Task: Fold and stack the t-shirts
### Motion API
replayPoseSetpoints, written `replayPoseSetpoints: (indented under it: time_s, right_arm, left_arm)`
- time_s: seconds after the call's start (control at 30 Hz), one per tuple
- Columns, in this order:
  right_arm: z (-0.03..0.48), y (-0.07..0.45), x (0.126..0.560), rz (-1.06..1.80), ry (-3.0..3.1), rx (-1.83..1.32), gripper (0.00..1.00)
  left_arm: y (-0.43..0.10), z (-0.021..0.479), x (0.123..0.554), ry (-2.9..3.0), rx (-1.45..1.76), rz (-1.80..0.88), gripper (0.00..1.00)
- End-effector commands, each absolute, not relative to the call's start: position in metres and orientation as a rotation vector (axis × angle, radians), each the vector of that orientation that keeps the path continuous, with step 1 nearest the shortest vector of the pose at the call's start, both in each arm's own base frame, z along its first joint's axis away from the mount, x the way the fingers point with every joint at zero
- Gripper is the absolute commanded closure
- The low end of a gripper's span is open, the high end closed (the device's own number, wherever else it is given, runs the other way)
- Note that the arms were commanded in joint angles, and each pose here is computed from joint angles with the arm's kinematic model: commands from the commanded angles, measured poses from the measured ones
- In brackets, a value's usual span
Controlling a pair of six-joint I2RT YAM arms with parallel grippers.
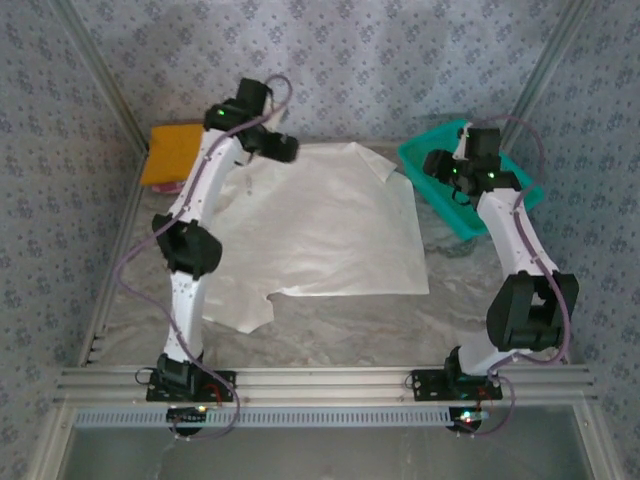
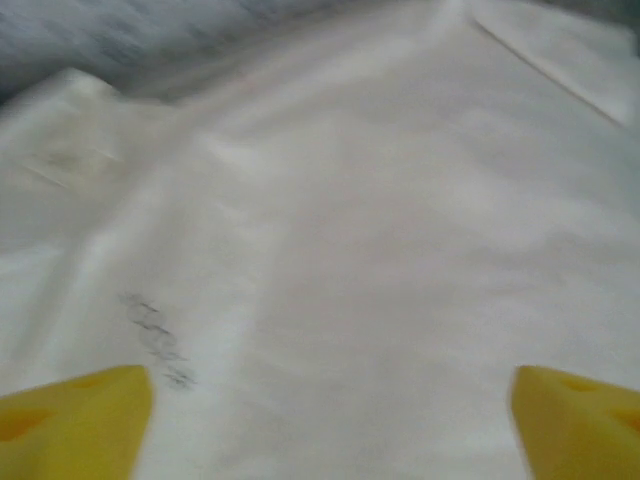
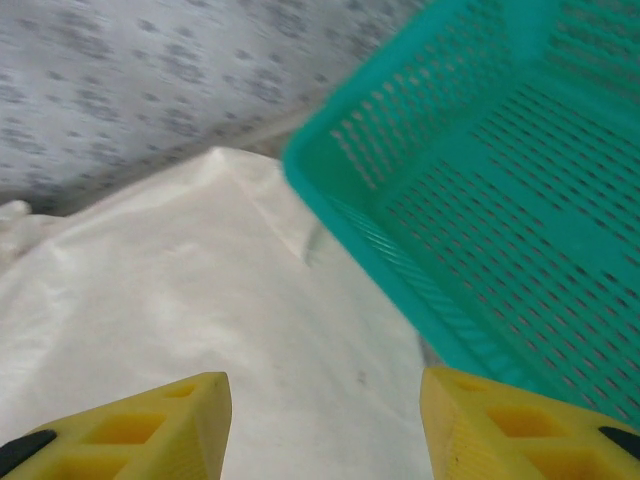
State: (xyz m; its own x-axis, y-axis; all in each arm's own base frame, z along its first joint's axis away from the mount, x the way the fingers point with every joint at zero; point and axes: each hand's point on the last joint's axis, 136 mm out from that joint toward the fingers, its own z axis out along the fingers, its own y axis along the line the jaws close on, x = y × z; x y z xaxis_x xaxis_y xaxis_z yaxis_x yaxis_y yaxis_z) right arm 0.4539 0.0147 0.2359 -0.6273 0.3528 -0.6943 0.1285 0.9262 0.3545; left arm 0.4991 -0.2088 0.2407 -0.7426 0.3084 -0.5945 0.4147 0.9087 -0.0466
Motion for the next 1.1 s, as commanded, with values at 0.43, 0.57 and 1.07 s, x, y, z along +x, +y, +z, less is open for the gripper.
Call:
replayPoseSetpoints:
  time_s: [0.43, 0.57, 1.07]
  right_arm:
    - [0.169, 0.023, 0.508, 0.032, 2.472, 0.051, 0.3]
    - [0.163, 0.029, 0.527, 0.005, 2.506, -0.025, 0.37]
    - [0.132, 0.067, 0.55, 0.19, 2.487, 0.065, 1.0]
  left_arm:
    - [-0.165, 0.233, 0.362, 2.25, 0.441, -0.436, 0.02]
    - [-0.184, 0.218, 0.366, 2.28, 0.49, -0.447, 0.02]
    - [-0.19, 0.19, 0.377, 2.191, 0.37, -0.523, 0.02]
